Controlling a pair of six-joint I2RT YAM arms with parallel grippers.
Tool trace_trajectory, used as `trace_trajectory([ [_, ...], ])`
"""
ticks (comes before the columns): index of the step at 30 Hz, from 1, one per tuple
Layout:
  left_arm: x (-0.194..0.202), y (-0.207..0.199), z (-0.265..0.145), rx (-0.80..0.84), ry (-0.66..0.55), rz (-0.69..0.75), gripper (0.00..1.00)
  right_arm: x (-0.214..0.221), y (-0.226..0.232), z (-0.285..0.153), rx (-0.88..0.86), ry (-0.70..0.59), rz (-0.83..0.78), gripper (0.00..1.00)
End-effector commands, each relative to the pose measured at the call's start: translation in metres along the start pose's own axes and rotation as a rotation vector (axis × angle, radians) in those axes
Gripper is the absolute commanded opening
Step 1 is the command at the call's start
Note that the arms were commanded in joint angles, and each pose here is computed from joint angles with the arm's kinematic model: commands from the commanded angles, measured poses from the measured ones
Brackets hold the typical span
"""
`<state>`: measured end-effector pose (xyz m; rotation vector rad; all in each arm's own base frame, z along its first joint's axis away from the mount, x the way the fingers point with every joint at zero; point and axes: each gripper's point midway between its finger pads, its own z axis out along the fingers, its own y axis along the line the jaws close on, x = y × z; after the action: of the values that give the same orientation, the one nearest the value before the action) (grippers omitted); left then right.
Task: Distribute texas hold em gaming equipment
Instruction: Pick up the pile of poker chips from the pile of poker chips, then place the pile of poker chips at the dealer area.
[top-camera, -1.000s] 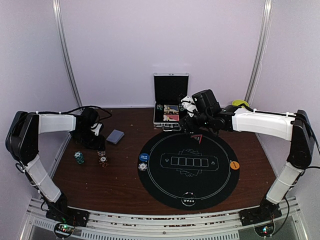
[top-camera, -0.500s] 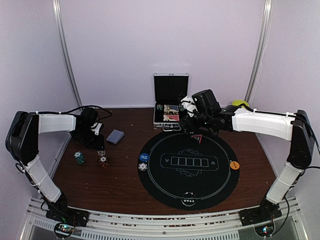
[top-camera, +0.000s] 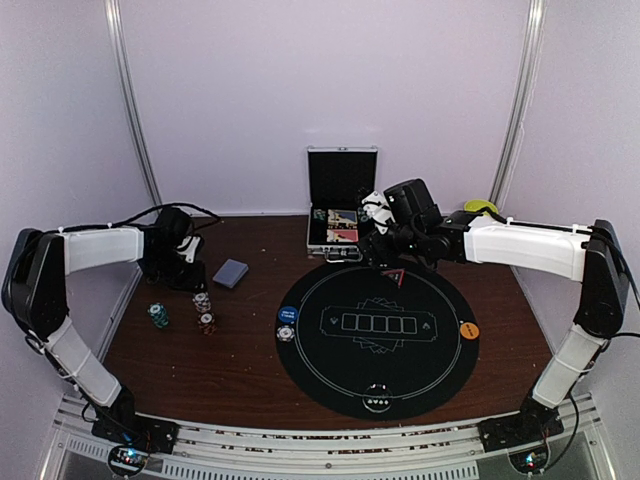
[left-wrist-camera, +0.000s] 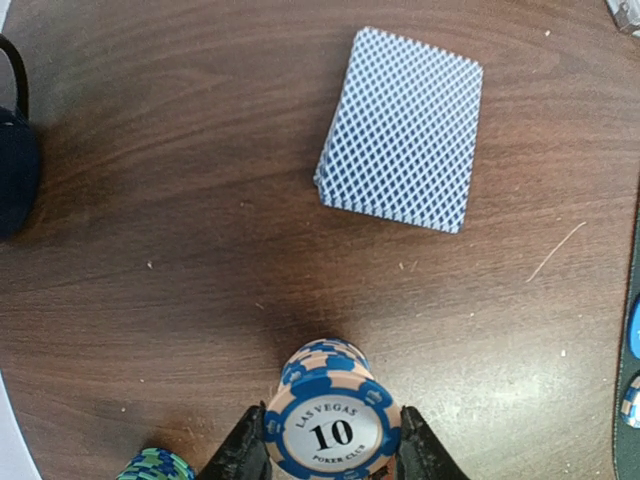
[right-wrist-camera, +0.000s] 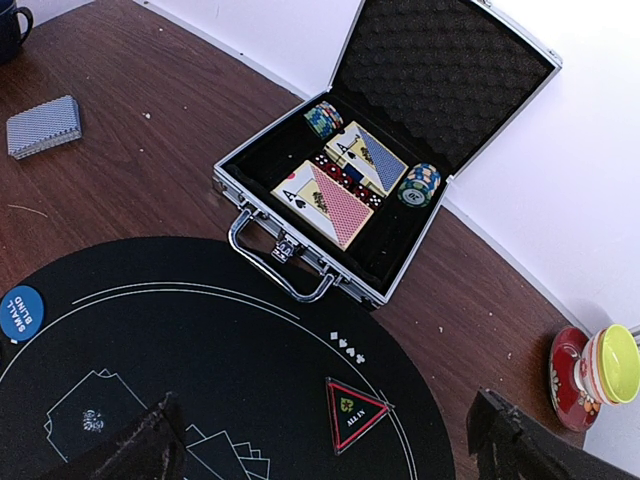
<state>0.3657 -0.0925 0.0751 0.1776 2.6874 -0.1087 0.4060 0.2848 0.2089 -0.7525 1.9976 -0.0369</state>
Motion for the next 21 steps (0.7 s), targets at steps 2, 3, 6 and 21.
trace_trajectory([
  [2,-0.027,-0.012,-0.027,0.031,-0.107,0.033,0.26,-0.004,-0.006,-0.004,0.022,-0.014,0.011,1.0],
  [3,-0.028,-0.016,-0.03,0.035,-0.113,0.042,0.27,-0.005,-0.008,-0.005,0.028,-0.019,0.014,1.0],
  [6,-0.03,-0.04,-0.037,0.045,-0.119,0.094,0.27,-0.009,-0.018,-0.009,0.054,-0.029,0.024,1.0],
  [21,0.01,-0.277,-0.04,0.254,-0.101,0.488,0.26,0.024,-0.14,-0.002,0.216,0.015,0.255,1.0],
])
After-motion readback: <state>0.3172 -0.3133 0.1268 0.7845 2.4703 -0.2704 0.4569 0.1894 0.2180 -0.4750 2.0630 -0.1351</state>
